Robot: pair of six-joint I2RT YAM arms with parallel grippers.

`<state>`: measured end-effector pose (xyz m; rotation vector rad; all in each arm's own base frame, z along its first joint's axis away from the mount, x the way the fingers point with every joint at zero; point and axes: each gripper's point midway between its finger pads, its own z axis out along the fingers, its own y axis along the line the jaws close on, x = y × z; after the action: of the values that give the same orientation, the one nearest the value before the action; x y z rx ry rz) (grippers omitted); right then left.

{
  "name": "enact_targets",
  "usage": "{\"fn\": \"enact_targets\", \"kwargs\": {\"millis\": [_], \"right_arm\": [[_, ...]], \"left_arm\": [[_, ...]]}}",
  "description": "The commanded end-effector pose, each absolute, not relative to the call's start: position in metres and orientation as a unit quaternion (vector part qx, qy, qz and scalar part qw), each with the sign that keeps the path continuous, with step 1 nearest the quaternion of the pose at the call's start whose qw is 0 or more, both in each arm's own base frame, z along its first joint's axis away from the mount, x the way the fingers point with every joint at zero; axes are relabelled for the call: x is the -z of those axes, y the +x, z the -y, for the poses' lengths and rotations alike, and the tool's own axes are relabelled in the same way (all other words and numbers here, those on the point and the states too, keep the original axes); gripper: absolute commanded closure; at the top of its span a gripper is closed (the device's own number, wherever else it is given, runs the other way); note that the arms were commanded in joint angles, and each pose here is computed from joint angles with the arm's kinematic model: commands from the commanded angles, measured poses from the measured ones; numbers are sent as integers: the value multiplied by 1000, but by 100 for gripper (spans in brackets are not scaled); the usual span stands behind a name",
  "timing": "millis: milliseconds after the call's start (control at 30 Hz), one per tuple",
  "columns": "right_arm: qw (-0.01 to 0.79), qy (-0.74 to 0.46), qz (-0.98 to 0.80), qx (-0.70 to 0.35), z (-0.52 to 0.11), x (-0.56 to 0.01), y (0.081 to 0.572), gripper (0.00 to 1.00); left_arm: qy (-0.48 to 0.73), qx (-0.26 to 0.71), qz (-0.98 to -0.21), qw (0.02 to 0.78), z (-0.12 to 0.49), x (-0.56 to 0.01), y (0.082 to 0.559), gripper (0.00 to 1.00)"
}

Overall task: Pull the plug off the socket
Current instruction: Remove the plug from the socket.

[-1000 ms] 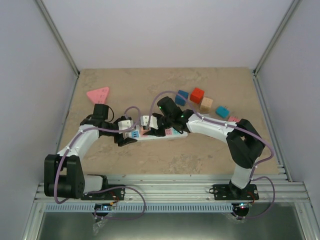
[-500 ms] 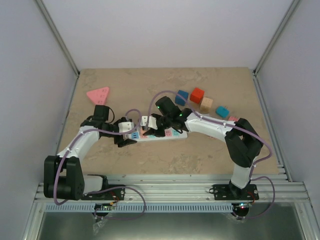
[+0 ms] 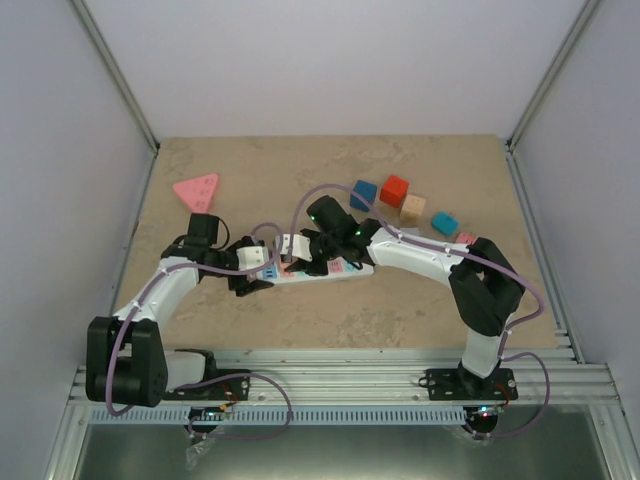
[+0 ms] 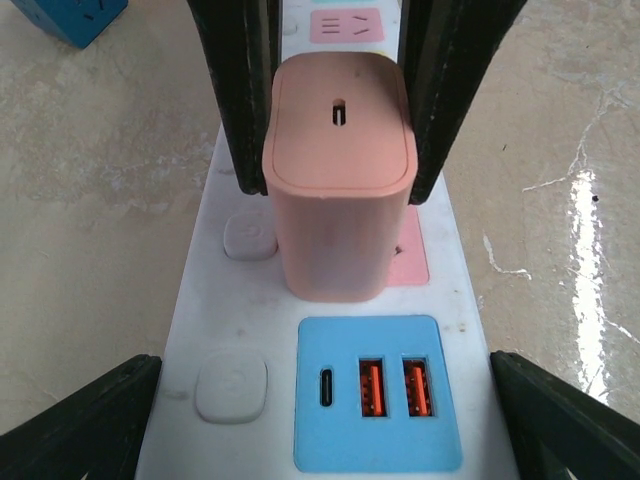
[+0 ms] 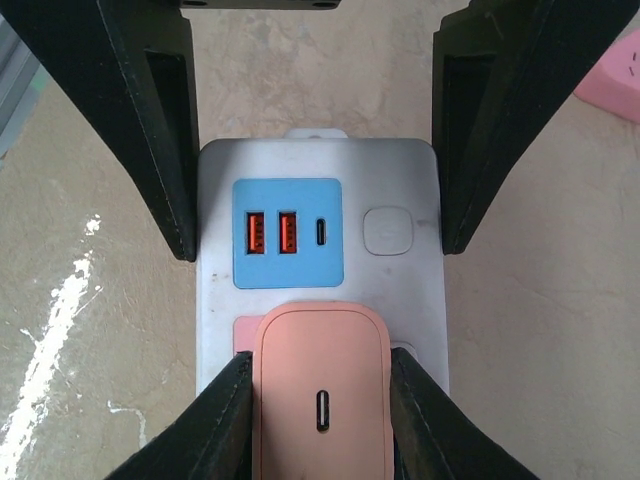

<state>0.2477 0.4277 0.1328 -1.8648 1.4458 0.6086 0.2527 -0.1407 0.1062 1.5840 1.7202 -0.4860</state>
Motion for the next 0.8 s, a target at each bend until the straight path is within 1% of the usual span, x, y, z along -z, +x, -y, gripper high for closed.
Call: {"fn": "enact_targets", "kwargs": {"millis": [0,367,533,767], "right_arm": [[367,-701,-564,-236,-440,-142,254,89],[363,-701,-565,-241,-436,-137,252,89],[331,-750,-509,-263,-428,-129,228,87],[323,-765,-482,-279,-420,-129,216,87]], "left_arm": [[615,194,-648,405,150,-123,256,100],[616,193,-649,403,149,-121,255,100],[622,200,-645,396,150,-119,251,100],[626,206,-642,392,151,-119,248,100]]}}
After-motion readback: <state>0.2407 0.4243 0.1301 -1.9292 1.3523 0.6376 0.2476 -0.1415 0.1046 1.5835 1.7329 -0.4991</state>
